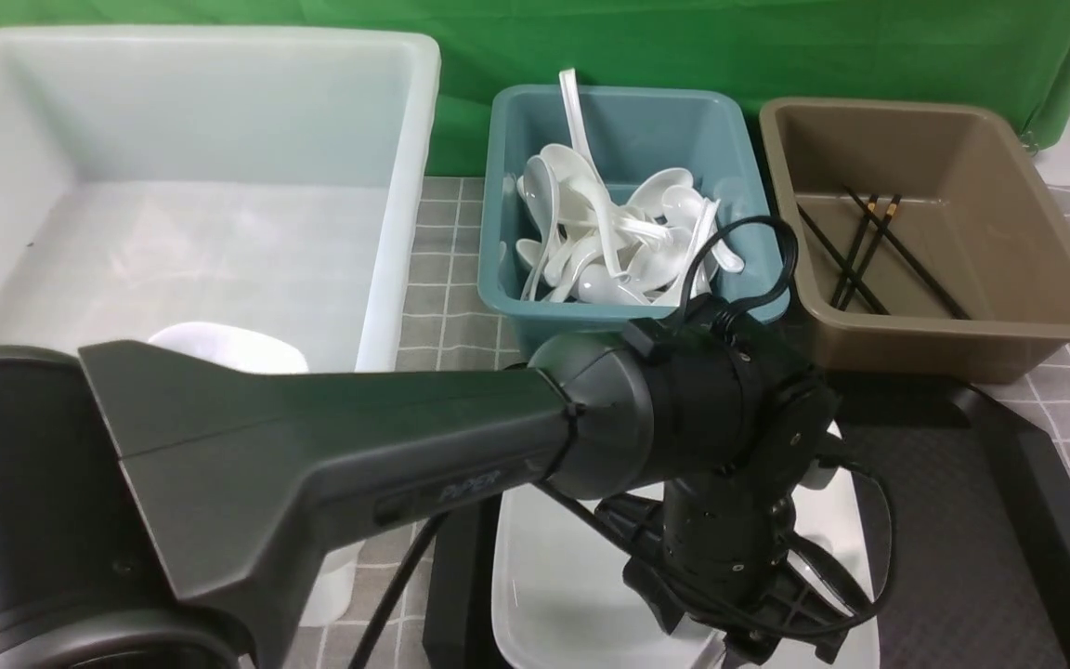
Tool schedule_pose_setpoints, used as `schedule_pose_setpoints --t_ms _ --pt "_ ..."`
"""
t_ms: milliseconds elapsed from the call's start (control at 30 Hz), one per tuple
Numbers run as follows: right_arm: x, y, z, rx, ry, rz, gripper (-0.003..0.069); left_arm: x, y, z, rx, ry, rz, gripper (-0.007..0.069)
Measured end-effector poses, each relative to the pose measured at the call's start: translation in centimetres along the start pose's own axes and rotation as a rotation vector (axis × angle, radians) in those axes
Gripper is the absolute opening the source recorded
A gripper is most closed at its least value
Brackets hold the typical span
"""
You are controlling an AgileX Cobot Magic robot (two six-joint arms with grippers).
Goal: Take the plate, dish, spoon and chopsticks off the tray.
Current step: Use the left arm to grab a soup spoon from the plate, then use the left arm to put the soup spoon into the small storage box in the middle
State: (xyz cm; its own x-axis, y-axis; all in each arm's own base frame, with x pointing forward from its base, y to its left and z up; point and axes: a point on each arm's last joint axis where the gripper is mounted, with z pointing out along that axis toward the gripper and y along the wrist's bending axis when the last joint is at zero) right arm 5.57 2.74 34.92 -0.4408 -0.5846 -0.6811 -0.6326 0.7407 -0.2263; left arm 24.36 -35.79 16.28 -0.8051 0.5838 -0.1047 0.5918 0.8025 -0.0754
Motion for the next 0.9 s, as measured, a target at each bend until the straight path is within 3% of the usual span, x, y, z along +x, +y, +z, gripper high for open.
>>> schedule_pose_setpoints --t_ms 133,167,233,467,567,733,900 --pt "0.0 0.0 0.0 0.000 0.000 0.000 0.0237 0.0 0.0 0.0 0.000 0.008 0.003 0.0248" --pt "0.0 0.0 0.0 0.000 0.005 0.000 0.0237 0.1 -0.1 0.0 0.008 0.015 0.015 0.0170" --pt "0.1 0.0 0.0 0.001 0.012 0.000 0.0237 0.3 -0.4 -0.2 0.013 0.021 0.023 0.0106" --pt "0.2 0.0 0.0 0.002 0.018 0.000 0.0237 0.0 -1.1 -4.4 0.016 -0.066 0.063 0.0108" --pt "0.2 0.0 0.0 0.002 0.018 0.000 0.0237 -1.7 -0.1 -10.7 -0.020 -0.288 0.098 0.0108" --pt "0.2 0.1 0.0 -0.014 0.020 0.063 0.0237 -6.1 6.5 -15.8 -0.106 -0.577 0.066 0.0108" --pt "0.2 0.9 -0.1 -0.100 0.032 0.122 0.0237 -10.1 14.8 -13.3 -0.142 -0.644 0.018 0.0119"
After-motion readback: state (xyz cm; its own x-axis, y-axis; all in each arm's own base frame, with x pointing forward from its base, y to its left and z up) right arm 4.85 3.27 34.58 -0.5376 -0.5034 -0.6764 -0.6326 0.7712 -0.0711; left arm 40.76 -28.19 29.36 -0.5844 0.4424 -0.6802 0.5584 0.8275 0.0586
